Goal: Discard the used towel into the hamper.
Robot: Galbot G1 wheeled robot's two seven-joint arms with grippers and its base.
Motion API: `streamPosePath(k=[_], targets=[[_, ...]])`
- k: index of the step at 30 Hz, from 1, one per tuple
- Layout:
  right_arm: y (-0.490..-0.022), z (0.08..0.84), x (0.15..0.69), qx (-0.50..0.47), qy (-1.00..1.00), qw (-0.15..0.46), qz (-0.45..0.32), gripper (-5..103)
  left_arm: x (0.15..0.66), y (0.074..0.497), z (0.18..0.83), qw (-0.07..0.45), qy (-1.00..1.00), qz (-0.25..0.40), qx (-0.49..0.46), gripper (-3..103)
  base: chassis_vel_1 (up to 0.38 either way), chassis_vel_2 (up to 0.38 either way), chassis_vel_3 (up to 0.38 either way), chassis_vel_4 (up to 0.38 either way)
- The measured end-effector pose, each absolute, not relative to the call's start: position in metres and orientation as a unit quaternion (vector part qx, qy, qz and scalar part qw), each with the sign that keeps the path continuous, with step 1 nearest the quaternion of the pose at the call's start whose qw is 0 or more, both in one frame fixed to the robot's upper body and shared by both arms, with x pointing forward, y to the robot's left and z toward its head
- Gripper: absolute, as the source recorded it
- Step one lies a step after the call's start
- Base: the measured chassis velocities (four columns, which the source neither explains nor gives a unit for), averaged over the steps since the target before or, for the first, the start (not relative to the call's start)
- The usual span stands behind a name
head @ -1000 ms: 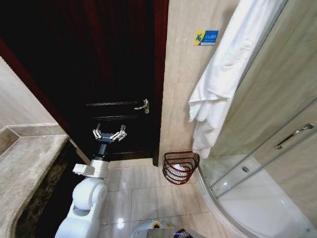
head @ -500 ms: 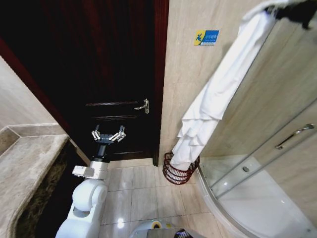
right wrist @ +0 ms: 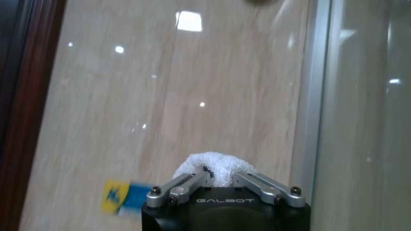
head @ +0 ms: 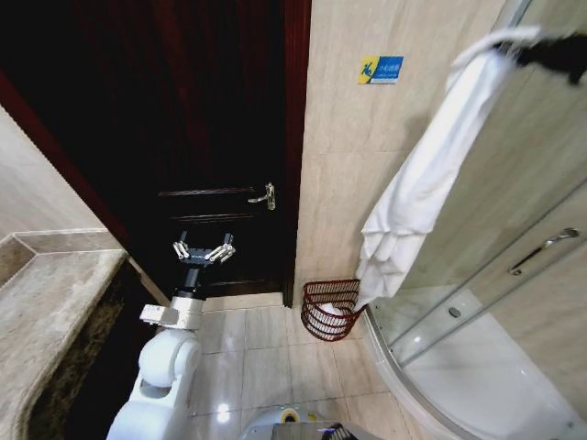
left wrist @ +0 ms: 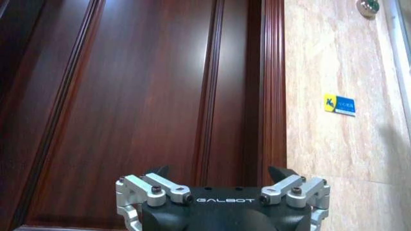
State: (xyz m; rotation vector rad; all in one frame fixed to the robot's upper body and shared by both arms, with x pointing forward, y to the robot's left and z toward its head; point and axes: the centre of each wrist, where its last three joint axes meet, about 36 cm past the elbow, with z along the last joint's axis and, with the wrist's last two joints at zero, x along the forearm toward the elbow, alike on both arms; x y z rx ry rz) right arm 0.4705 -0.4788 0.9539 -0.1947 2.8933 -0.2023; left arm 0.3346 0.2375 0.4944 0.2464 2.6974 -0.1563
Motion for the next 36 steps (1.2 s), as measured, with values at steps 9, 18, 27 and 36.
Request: streamPosePath(k=[9,18,27,36], targets=[[-0.472,0.92,0.492,-0.07,0.99,0.095,-0.072,2,0.332,0.24,0.493,0.215,0.972,-0.057,0.082,100,0.0,0.0,0.0,0.0],[-0.456,0.925,0.512,-0.082,0.986,0.126,-0.068,2,0.332,0.24,0.489,0.214,0.972,-0.061,0.078,100,0.0,0.0,0.0,0.0],[-0.447,0.923,0.515,-0.07,0.974,0.212,-0.031,2,0.334,0.24,0.488,0.217,0.971,-0.066,0.075,100,0.0,0.0,0.0,0.0],[-0.478,0.836,0.488,-0.085,0.984,0.156,-0.031,2,0.338,0.238,0.487,0.219,0.97,-0.068,0.08,100,0.0,0.0,0.0,0.0]])
